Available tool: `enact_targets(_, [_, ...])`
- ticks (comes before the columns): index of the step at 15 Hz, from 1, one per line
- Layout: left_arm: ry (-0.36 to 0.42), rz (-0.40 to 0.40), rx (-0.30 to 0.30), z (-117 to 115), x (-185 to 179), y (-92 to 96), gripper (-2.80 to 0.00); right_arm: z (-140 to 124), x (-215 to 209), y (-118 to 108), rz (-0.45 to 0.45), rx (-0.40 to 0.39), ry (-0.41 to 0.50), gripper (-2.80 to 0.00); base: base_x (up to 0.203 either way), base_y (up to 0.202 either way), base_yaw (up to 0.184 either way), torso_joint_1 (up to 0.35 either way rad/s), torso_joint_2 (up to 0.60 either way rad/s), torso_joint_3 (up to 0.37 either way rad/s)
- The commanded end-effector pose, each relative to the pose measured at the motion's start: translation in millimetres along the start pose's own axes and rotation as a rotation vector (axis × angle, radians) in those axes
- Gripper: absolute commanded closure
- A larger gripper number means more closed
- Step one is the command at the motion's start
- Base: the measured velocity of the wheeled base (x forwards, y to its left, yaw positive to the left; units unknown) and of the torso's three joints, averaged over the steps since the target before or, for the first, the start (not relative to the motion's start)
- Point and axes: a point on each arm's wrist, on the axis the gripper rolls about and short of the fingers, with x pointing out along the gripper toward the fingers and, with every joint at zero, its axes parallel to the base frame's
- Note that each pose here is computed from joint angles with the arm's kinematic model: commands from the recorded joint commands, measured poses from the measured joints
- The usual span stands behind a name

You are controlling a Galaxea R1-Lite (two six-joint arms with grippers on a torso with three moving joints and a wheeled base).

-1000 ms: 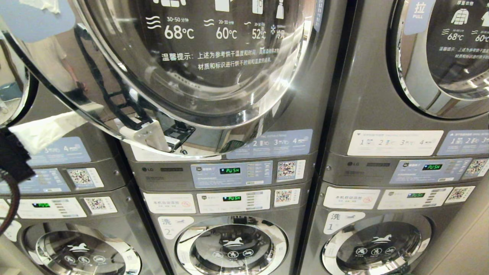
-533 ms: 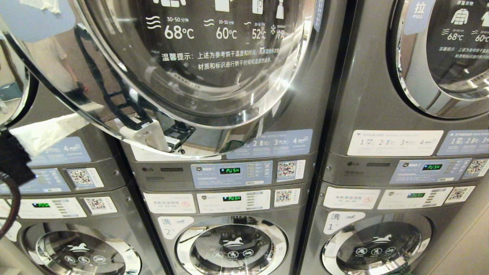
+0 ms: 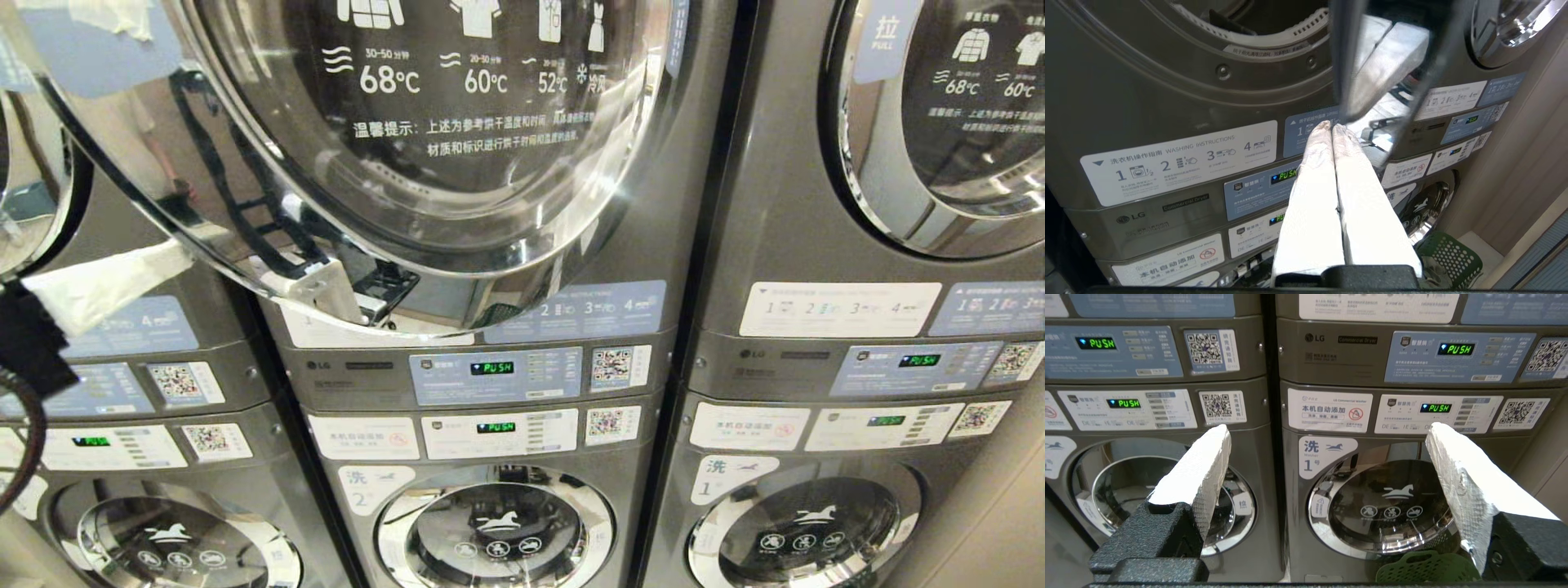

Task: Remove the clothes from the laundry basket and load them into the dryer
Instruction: Open the dryer

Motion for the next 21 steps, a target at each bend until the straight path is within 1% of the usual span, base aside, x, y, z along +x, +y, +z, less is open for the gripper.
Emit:
enact_targets(1, [-0.003, -0.003, 0.001, 0.4, -0.4, -0.3, 0.00, -0.1, -0.1, 0.0, 0.000, 0.000, -0.002, -2.80, 0.000, 0.000, 0.000, 0.000, 0.00, 0.178])
enact_targets(6, [-0.003, -0.004, 0.000, 0.1, -0.7, -0.6, 0.00, -0.1, -0.1, 0.0, -0.001, 0.000, -0.002, -2.80, 0.000, 0.000, 0.000, 0.001, 0.00, 0.181])
enact_targets(9, [0.018, 0.007, -0.009, -0.8, 10.5, 5.7, 0.00, -0.1, -0.1, 0.0, 0.001, 0.000, -0.002, -2.80, 0.000, 0.000, 0.000, 0.000, 0.00, 0.046])
enact_targets(10, [0.025, 0.024, -0.011, -0.7, 17.1, 10.5, 0.00, -0.1, -0.1, 0.0, 0.000, 0.000, -0.002, -2.80, 0.000, 0.000, 0.000, 0.000, 0.00, 0.000])
enact_targets(13, [0.027, 0.156, -0.003, 3.7, 37.0, 26.4, 0.00, -0.1, -0.1, 0.0, 0.001, 0.001, -0.002, -2.80, 0.000, 0.000, 0.000, 0.000, 0.00, 0.000])
enact_targets(15, [0.031, 0.173, -0.002, 5.3, 46.3, 31.3, 0.00, -0.1, -0.1, 0.0, 0.000, 0.000, -0.002, -2.80, 0.000, 0.000, 0.000, 0.000, 0.00, 0.000])
enact_targets(16, [0.034, 0.149, -0.001, 5.2, 49.0, 29.4, 0.00, -0.1, -0.1, 0.0, 0.001, 0.000, -0.002, -2.80, 0.000, 0.000, 0.000, 0.000, 0.00, 0.000])
enact_targets(17, [0.035, 0.100, 0.000, 5.7, 52.2, 24.4, 0.00, -0.1, -0.1, 0.0, 0.001, 0.000, -0.002, -2.80, 0.000, 0.000, 0.000, 0.000, 0.00, 0.000])
enact_targets(19, [0.030, -0.041, 0.002, 8.3, 57.0, 7.3, 0.00, -0.1, -0.1, 0.0, 0.001, 0.000, -0.002, -2.80, 0.000, 0.000, 0.000, 0.000, 0.00, 0.000])
enact_targets(20, [0.027, -0.122, 0.002, 9.3, 58.5, -4.6, 0.00, -0.1, -0.1, 0.0, 0.001, 0.000, -0.002, -2.80, 0.000, 0.000, 0.000, 0.000, 0.00, 0.000])
enact_targets(21, [0.020, -0.223, 0.000, 10.5, 59.4, -21.2, 0.00, -0.1, -0.1, 0.0, -0.001, 0.000, -0.002, -2.80, 0.000, 0.000, 0.000, 0.000, 0.00, 0.000])
